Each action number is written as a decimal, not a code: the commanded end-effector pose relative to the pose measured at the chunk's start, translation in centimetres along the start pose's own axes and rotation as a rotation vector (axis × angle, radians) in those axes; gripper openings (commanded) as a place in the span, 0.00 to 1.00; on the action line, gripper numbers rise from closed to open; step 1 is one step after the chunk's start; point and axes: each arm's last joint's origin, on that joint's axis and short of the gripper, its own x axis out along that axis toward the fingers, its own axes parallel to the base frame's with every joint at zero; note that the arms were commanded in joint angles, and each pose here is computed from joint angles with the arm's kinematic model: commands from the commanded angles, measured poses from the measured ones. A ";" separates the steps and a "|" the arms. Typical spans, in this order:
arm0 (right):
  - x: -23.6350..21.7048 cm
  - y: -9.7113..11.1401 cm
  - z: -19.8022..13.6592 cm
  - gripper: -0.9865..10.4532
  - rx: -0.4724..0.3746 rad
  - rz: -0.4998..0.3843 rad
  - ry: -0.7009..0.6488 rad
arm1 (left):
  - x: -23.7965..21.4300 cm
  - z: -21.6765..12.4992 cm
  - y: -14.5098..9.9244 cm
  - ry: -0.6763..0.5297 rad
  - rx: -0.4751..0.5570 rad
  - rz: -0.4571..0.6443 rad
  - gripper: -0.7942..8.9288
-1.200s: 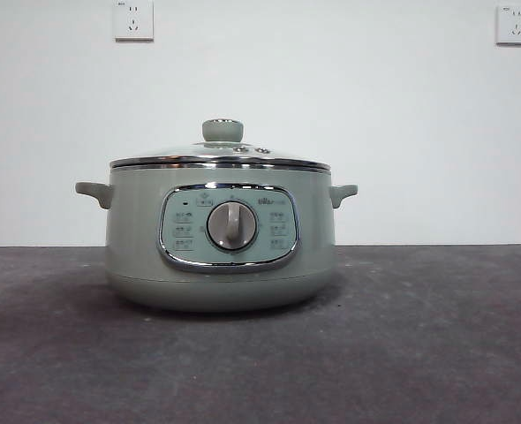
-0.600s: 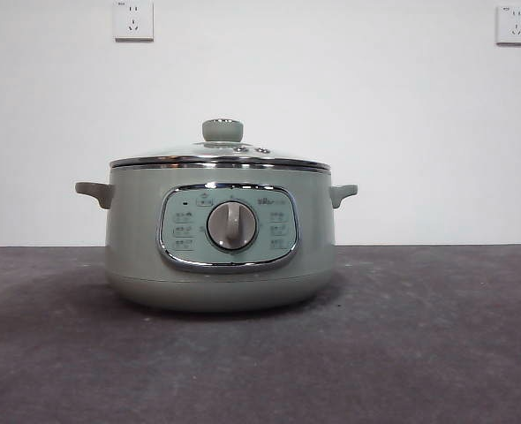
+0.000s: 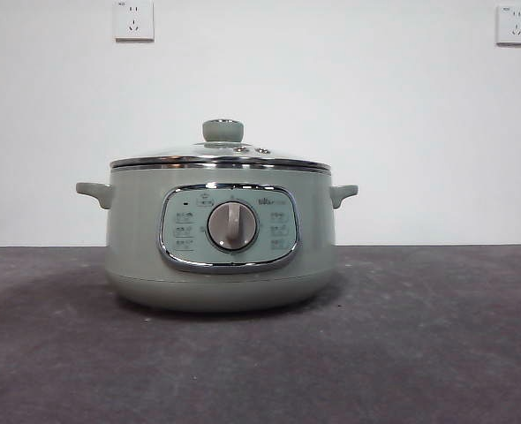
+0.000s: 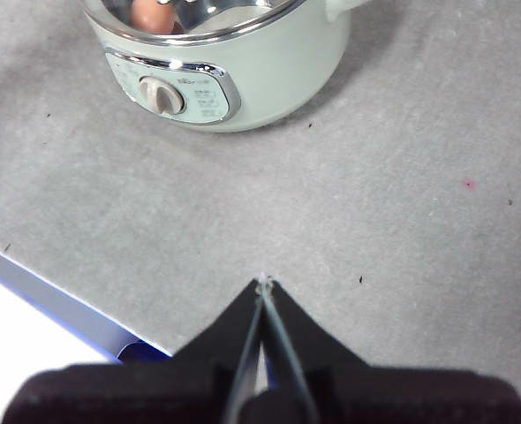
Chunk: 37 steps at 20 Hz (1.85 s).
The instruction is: Pick up the egg,open the lid,put the egg in the pot,close the lid
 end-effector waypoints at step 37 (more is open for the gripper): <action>0.1 -0.1 -0.1 0.09 0.013 -0.024 -0.005 | -1.2 -23.7 -3.0 0.197 -0.183 0.308 0.08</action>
